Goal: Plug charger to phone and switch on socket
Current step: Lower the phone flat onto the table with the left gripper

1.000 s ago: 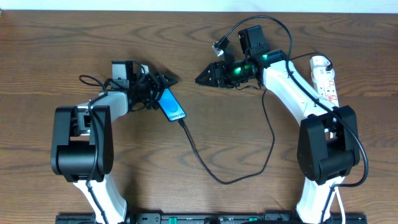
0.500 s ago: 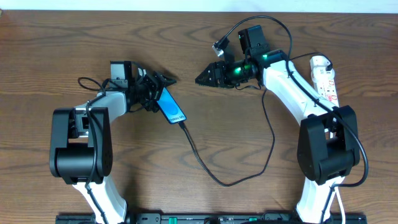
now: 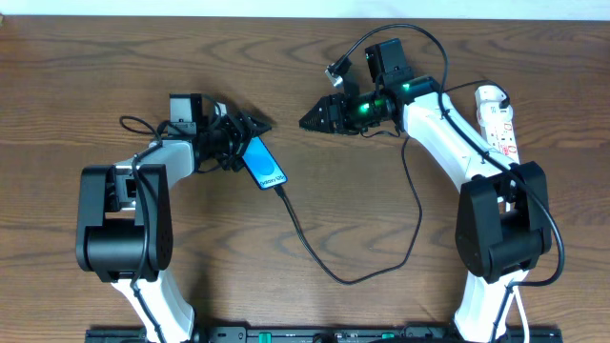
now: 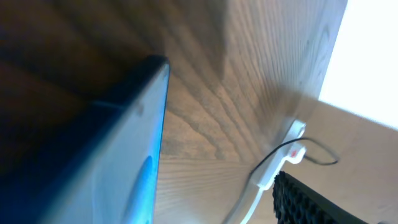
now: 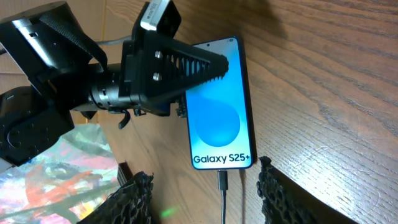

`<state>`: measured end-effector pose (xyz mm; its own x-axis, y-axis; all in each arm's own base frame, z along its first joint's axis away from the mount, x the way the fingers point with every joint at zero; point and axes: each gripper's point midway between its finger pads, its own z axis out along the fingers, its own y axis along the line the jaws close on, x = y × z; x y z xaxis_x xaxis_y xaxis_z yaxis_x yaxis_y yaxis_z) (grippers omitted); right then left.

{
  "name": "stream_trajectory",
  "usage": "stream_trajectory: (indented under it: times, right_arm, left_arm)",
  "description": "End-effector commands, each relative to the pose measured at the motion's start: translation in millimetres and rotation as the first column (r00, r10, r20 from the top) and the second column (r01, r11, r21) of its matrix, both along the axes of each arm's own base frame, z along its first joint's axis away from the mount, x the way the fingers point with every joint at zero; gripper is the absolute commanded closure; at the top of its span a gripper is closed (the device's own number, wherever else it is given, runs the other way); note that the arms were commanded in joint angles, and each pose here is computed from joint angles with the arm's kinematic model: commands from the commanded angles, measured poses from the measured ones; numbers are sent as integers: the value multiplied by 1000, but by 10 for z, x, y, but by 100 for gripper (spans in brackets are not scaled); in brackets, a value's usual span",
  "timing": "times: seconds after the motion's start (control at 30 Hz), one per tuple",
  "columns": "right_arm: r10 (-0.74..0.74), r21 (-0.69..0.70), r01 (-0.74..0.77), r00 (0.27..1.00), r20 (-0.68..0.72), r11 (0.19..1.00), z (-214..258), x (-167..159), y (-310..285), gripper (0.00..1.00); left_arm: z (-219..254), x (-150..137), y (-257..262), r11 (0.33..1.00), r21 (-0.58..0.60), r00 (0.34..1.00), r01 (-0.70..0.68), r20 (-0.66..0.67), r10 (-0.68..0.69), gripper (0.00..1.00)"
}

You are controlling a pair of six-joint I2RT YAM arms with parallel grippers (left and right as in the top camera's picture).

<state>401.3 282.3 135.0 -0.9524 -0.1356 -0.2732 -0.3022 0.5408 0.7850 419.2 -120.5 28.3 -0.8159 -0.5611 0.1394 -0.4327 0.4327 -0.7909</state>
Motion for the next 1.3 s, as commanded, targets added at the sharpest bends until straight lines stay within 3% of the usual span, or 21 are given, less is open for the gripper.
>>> stream_trajectory:
  times: [0.0,0.17,0.37,0.67,0.97,1.27]
  right_arm:
    - [13,9,-14,999,39,1000,94,22,6,46]
    - [13,9,-14,999,39,1000,95,22,7,46]
    - [13,8,-14,999,36,1000,92,18,5,46]
    - [13,8,-14,999,35,1000,91,16,4,46]
    - [15,7,-16,999,39,1000,91,17,4,46]
    - [15,7,-16,999,39,1000,91,17,4,46]
  left_arm:
    - [13,36,51,984,135,975,120,172,-143,24]
    - [-22,25,77,956,227,939,187,245,-242,24]
    - [-235,-47,267,922,349,959,166,162,-234,24]
    - [-259,-68,311,928,342,970,148,132,-203,36]
    - [-361,-251,525,942,314,992,116,6,-124,36]
    - [-386,-302,666,947,307,996,92,-30,-87,36]
